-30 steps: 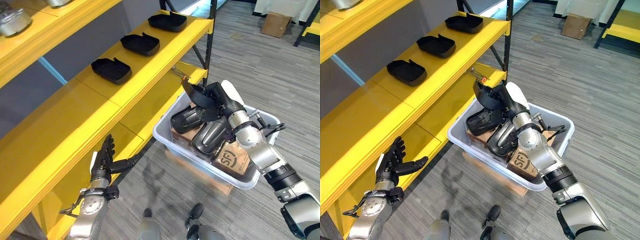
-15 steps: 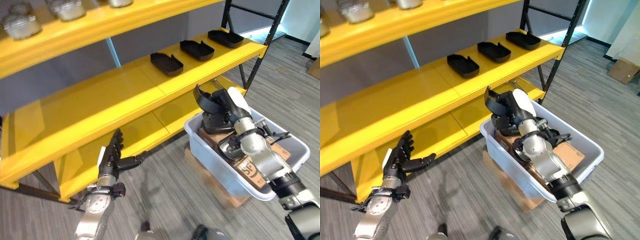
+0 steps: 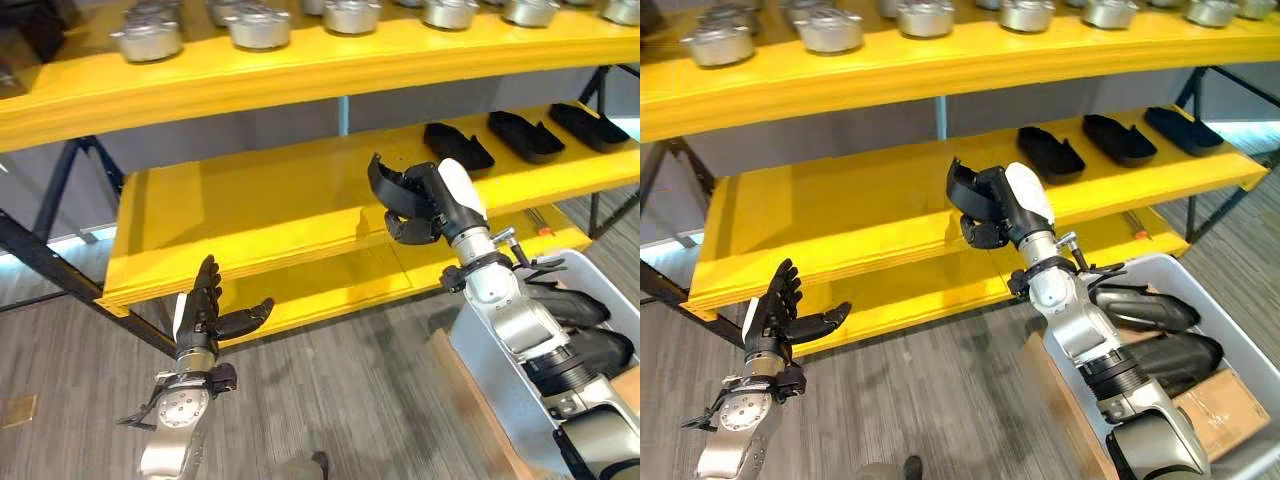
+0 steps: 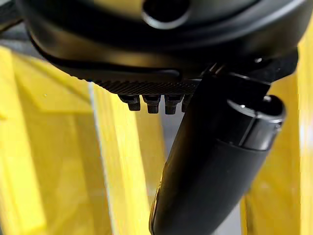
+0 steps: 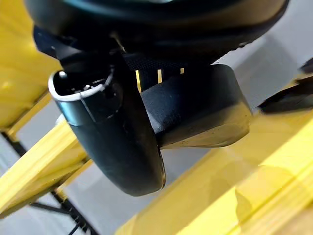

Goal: Move parts from the plastic box to the shelf.

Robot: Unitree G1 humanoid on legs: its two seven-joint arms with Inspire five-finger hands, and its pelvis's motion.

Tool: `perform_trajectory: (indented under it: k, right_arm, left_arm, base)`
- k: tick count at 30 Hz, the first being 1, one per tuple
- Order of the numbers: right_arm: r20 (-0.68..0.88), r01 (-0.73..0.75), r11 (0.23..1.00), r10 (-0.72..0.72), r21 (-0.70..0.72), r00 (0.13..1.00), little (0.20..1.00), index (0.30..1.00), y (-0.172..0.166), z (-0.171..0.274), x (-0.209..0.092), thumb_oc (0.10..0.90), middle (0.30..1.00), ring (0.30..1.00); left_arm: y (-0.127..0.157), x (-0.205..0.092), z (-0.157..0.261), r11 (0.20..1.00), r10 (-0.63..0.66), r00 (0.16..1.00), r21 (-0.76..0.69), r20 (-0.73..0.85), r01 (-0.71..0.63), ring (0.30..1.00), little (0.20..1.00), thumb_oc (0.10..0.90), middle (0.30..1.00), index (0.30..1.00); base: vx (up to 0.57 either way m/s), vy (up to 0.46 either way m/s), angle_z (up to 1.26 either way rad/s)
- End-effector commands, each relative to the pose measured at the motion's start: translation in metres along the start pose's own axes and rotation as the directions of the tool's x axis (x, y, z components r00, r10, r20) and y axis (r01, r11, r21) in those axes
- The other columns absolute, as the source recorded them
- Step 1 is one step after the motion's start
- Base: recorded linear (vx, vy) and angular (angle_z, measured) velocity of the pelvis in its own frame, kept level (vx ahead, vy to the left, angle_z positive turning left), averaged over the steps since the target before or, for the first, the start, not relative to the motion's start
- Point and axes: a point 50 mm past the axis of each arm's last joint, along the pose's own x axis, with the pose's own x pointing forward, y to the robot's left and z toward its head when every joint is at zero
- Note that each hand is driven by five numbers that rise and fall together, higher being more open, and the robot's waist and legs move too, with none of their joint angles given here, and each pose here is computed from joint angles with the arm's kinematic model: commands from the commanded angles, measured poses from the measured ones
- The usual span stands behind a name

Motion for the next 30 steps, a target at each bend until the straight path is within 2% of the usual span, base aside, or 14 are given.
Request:
perform_trajectory:
  k: [1,4,13,19,22,30]
  right_arm:
    - [0.273,0.282,0.957,-0.253,-0.071,0.928,0.300,0.300,-0.069,0.050,0.020,0.400,0.300,0.300]
    - [0.269,0.305,0.949,-0.273,-0.082,0.924,0.300,0.300,-0.082,0.047,0.022,0.400,0.300,0.300]
    - [0.265,0.309,0.946,-0.274,-0.098,0.924,0.300,0.300,-0.089,0.046,0.023,0.400,0.300,0.300]
    - [0.277,0.283,0.957,-0.254,-0.070,0.927,0.300,0.300,-0.087,0.047,0.021,0.400,0.300,0.300]
    - [0.315,0.319,0.944,-0.280,-0.081,0.907,0.300,0.300,-0.098,0.057,0.025,0.400,0.300,0.300]
    - [0.356,0.342,0.936,-0.293,-0.084,0.887,0.300,0.300,-0.098,0.065,0.026,0.400,0.300,0.300]
  left_arm:
    - [-0.014,0.015,0.061,0.995,-0.100,0.947,0.054,0.305,0.087,1.000,1.000,0.900,1.000,1.000]
    - [-0.018,0.018,0.063,0.992,-0.125,0.941,0.064,0.316,0.110,1.000,1.000,0.900,1.000,1.000]
    - [-0.020,0.022,0.064,0.989,-0.144,0.938,0.076,0.316,0.126,1.000,1.000,0.900,1.000,1.000]
    - [-0.013,0.015,0.052,0.993,-0.119,0.956,0.054,0.267,0.108,1.000,1.000,0.900,1.000,1.000]
    - [-0.015,0.015,0.052,0.993,-0.116,0.957,0.032,0.265,0.112,1.000,1.000,0.900,1.000,1.000]
    - [-0.011,0.008,0.043,0.995,-0.099,0.970,0.016,0.224,0.098,1.000,1.000,0.900,1.000,1.000]
  base:
    - [0.05,0.302,2.27]
    - [0.19,-0.104,2.83]
    - [0.18,-0.187,0.69]
    - [0.29,-0.364,0.15]
    - [0.21,-0.476,0.50]
    - [0.07,-0.248,-0.24]
